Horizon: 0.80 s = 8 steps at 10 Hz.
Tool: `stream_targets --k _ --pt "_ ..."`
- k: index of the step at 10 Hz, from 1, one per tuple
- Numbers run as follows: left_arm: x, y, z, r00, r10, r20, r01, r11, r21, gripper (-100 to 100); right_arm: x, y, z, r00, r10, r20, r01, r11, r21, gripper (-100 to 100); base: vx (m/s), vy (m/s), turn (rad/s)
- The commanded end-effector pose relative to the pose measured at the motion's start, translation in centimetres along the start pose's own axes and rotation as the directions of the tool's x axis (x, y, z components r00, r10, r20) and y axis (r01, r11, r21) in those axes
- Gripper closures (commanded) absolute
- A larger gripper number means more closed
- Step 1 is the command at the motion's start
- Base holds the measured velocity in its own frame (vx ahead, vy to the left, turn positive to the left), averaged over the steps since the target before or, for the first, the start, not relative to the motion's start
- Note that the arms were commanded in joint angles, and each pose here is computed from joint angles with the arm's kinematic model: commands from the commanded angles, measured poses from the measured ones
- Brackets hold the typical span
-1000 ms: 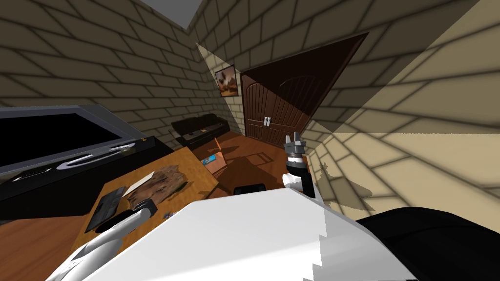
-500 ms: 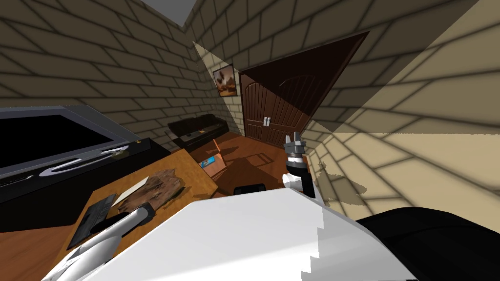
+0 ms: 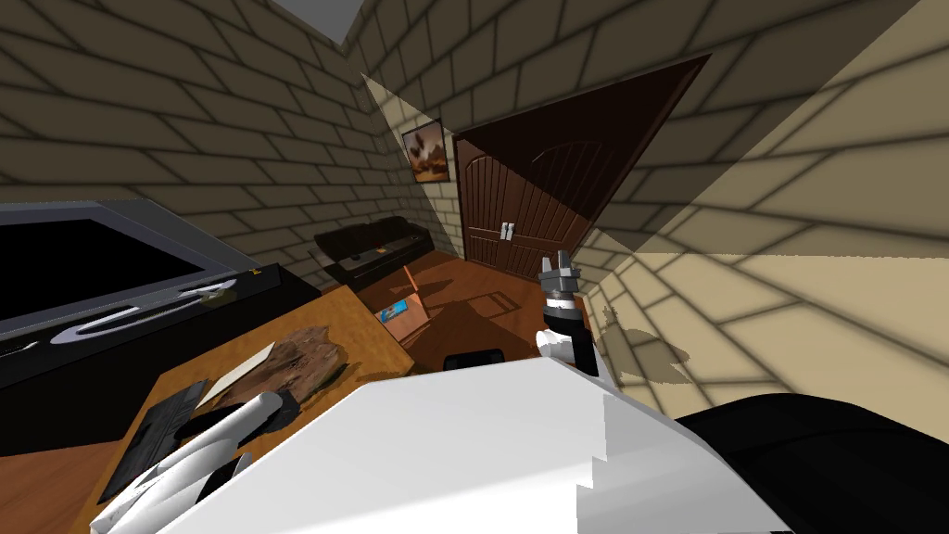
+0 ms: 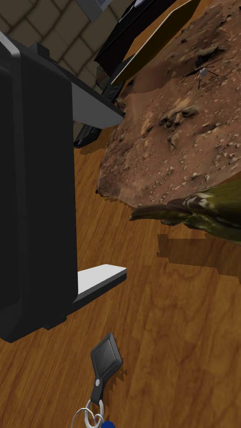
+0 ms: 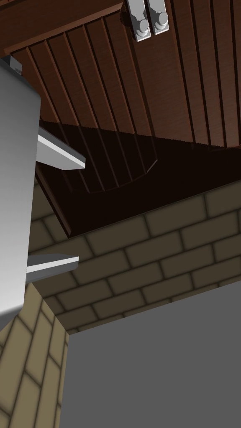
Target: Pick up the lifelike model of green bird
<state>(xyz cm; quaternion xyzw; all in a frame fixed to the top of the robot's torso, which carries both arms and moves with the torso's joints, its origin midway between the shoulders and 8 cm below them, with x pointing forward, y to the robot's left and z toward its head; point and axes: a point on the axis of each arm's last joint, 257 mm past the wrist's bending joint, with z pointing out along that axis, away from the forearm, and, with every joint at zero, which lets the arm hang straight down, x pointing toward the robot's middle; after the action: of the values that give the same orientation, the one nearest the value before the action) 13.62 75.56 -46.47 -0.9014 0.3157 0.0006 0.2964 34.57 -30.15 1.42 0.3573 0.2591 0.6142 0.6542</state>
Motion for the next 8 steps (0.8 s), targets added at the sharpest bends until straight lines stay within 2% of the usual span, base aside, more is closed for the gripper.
stream_targets --k 1,3,4,7,8 --pt "-0.2 1.0 0.2 1.0 -0.008 0.001 0.008 0.999 -0.033 -100 0.0 0.0 0.0 1.0 0.0 0.0 0.0 1.0 0.0 0 0.042 0.035 -0.012" --pt "0.7 3.0 0.4 0.999 -0.033 -0.014 0.032 0.993 -0.116 -100 0.0 0.0 0.0 1.0 0.0 0.0 0.0 1.0 0.0 0 0.068 0.063 -0.006" --pt "0.7 3.0 0.4 0.999 -0.033 -0.014 0.032 0.993 -0.116 -100 0.0 0.0 0.0 1.0 0.0 0.0 0.0 1.0 0.0 0 0.069 0.047 -0.005" --pt "2.5 5.5 0.5 0.997 -0.058 -0.042 0.048 0.977 -0.208 -100 0.0 0.0 0.0 1.0 0.0 0.0 0.0 1.0 0.0 0 0.064 0.057 0.009" --pt "3.1 3.4 0.3 0.997 -0.044 -0.056 0.035 0.985 -0.166 -100 0.0 0.0 0.0 1.0 0.0 0.0 0.0 1.0 0.0 0 0.05 0.045 0.011"
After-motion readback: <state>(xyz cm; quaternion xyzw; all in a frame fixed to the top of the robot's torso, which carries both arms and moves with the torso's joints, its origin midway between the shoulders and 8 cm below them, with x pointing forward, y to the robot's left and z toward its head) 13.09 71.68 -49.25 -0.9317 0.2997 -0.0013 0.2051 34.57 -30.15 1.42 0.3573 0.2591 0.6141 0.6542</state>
